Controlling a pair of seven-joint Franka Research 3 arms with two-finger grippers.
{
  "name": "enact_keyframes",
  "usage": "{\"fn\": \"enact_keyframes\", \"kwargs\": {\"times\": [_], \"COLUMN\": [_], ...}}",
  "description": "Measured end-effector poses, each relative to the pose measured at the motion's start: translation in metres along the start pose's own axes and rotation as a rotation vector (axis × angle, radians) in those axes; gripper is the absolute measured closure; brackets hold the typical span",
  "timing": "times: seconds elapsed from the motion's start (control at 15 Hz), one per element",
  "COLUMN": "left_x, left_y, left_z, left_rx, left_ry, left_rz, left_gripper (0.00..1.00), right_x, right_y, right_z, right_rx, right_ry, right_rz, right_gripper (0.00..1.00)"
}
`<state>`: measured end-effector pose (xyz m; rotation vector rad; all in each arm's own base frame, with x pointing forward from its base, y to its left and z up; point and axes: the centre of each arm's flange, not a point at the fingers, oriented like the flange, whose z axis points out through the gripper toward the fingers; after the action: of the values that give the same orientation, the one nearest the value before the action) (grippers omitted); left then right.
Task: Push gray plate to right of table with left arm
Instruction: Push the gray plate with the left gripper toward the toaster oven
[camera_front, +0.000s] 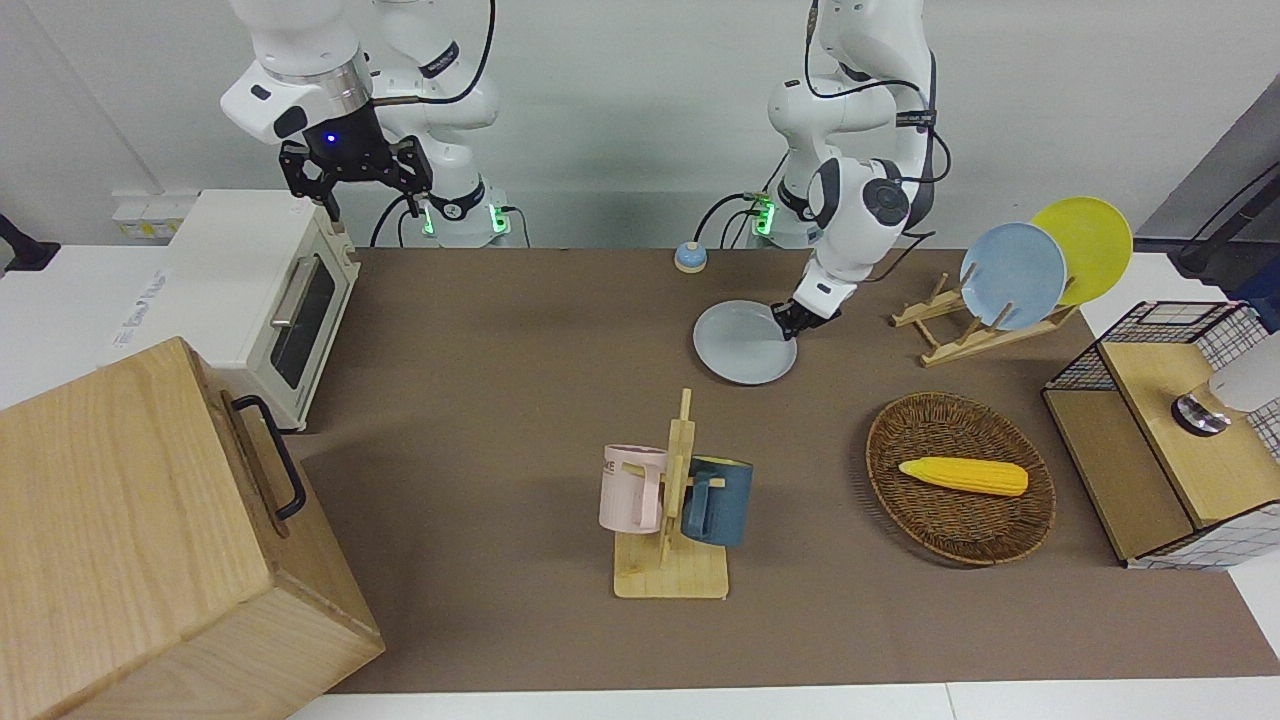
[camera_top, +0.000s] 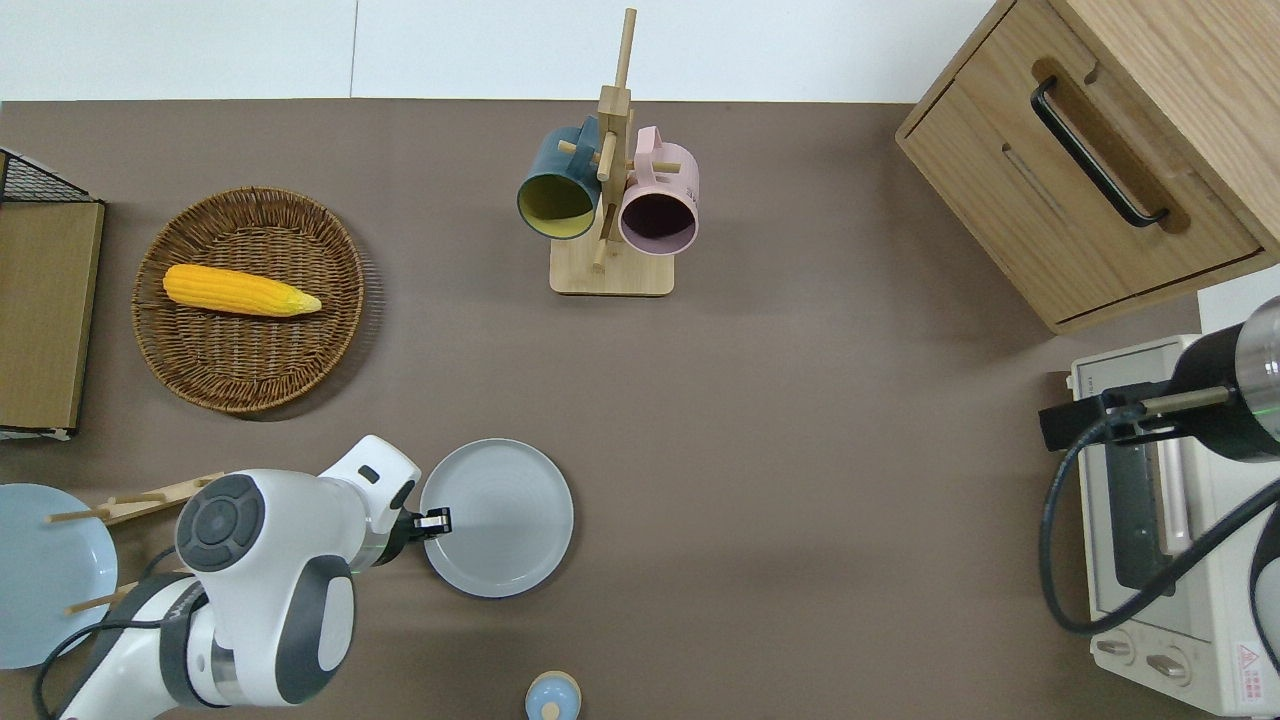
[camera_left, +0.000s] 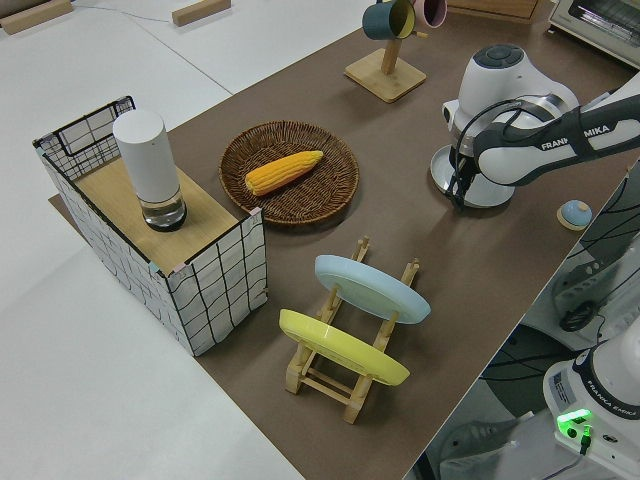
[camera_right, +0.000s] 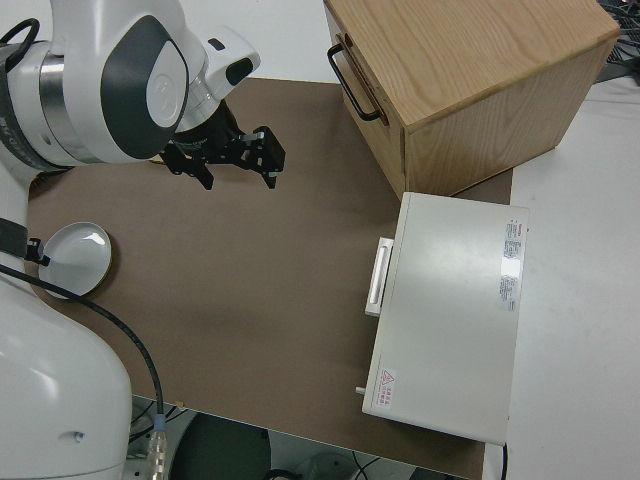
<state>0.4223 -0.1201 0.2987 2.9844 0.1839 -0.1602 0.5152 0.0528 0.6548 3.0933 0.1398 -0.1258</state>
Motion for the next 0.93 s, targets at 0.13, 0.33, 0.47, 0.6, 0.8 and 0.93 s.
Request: {"fn": "enact_keyframes", "kwargs": {"times": [0.13, 0.33, 0.47, 0.6, 0.8, 0.93], "left_x": [-0.014, -0.023, -0.029, -0.039, -0.053, -0.062], "left_y": [0.037, 0.057, 0.073, 0.095, 0.131, 0.158], "left_z": [0.007, 0.012, 0.015, 0.021, 0.029, 0.035], "left_rx": [-0.005, -0.018, -0.035, -0.062, -0.09, -0.111], "left_ry": [0.012, 0.022, 0.03, 0.045, 0.066, 0.061], "left_rz": [0.007, 0.017, 0.036, 0.056, 0.057, 0.056], "left_gripper": [0.97, 0.97, 0.97, 0.97, 0.97, 0.97], "right_x": [0.0, 0.0, 0.0, 0.0, 0.0, 0.0], "right_y": [0.0, 0.0, 0.0, 0.0, 0.0, 0.0], "right_z": [0.0, 0.0, 0.0, 0.0, 0.0, 0.0], "right_rx": [0.0, 0.0, 0.0, 0.0, 0.0, 0.0], "right_ry": [0.0, 0.0, 0.0, 0.0, 0.0, 0.0], "right_rz": [0.0, 0.0, 0.0, 0.0, 0.0, 0.0], "right_gripper": [0.0, 0.0, 0.0, 0.0, 0.0, 0.0]}}
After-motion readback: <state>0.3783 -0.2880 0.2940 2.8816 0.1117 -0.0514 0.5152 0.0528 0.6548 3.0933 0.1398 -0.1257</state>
